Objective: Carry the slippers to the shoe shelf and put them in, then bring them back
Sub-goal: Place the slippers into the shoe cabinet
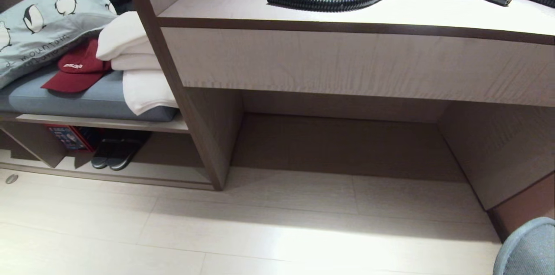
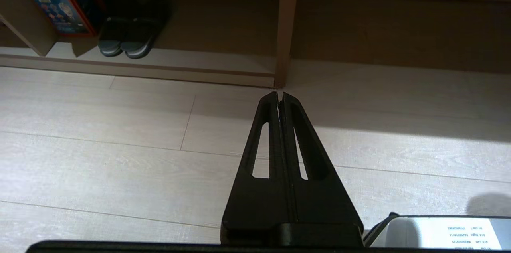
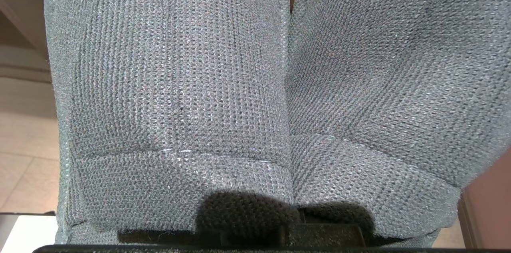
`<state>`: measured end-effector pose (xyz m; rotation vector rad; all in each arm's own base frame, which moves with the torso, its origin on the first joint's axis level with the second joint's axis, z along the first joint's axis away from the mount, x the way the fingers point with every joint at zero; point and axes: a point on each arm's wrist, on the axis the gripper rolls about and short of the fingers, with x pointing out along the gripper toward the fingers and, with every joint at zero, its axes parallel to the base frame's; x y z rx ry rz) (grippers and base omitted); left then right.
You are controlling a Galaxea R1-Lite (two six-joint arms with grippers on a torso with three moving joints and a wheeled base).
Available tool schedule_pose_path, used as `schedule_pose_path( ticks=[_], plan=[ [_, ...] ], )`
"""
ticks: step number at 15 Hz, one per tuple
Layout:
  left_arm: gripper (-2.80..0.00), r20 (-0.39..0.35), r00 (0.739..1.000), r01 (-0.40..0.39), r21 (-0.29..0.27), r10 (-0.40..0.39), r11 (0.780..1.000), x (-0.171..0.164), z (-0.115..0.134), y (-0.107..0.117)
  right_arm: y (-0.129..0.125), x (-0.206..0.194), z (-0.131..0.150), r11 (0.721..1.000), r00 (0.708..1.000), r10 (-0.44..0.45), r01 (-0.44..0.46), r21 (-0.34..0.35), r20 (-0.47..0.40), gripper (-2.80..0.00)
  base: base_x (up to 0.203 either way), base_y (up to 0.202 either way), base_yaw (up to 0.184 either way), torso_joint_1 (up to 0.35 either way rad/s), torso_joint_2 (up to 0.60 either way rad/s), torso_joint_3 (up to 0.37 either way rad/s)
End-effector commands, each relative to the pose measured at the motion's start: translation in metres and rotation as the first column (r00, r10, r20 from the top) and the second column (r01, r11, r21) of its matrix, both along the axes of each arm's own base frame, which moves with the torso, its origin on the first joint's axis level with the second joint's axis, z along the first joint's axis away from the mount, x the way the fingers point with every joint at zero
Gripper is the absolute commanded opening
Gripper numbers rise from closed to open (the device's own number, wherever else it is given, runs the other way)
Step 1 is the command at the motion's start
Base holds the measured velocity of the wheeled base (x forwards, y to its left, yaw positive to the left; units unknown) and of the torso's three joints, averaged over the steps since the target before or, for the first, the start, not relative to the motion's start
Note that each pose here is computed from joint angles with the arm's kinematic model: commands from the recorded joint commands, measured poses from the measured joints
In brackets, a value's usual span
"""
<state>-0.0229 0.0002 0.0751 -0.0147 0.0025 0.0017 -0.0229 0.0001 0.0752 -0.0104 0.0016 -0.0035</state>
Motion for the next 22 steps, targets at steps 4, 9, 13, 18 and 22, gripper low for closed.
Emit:
schedule_pose_path(
  ticks=[4, 9, 13, 18, 22],
  plan=[
    [-2.80, -0.002, 1.000, 0.000, -0.001, 0.000, 1.000, 0.0002, -0.0003, 0.0000, 0.0000, -0.0001, -0.0001, 1.000, 1.000, 0.000, 0.000, 0.000, 0.002, -2.80, 0.000, 0.000, 0.000, 0.003, 0.00, 0.201],
    [-2.80, -0.004, 1.000, -0.001, -0.001, 0.001, 1.000, 0.0002, -0.0005, 0.0000, 0.0000, -0.0001, -0.0001, 1.000, 1.000, 0.000, 0.000, 0.000, 0.002, -2.80, 0.000, 0.000, 0.000, 0.003, 0.00, 0.204],
    [-2.80, -0.002, 1.000, 0.000, -0.001, 0.000, 1.000, 0.0002, -0.0003, 0.0000, 0.0000, -0.0001, -0.0001, 1.000, 1.000, 0.000, 0.000, 0.000, 0.002, -2.80, 0.000, 0.000, 0.000, 0.005, 0.00, 0.204],
    [-2.80, -0.002, 1.000, -0.001, 0.001, 0.001, 1.000, 0.0002, -0.0003, 0.0000, 0.0000, -0.0001, -0.0001, 1.000, 1.000, 0.000, 0.000, 0.000, 0.002, -2.80, 0.000, 0.000, 0.000, 0.001, 0.00, 0.093],
    [-2.80, -0.004, 1.000, 0.000, -0.001, 0.000, 1.000, 0.0002, -0.0005, 0.0000, 0.0000, -0.0001, -0.0001, 1.000, 1.000, 0.000, 0.000, 0.000, 0.002, -2.80, 0.000, 0.000, 0.000, 0.001, 0.00, 0.006]
  ],
)
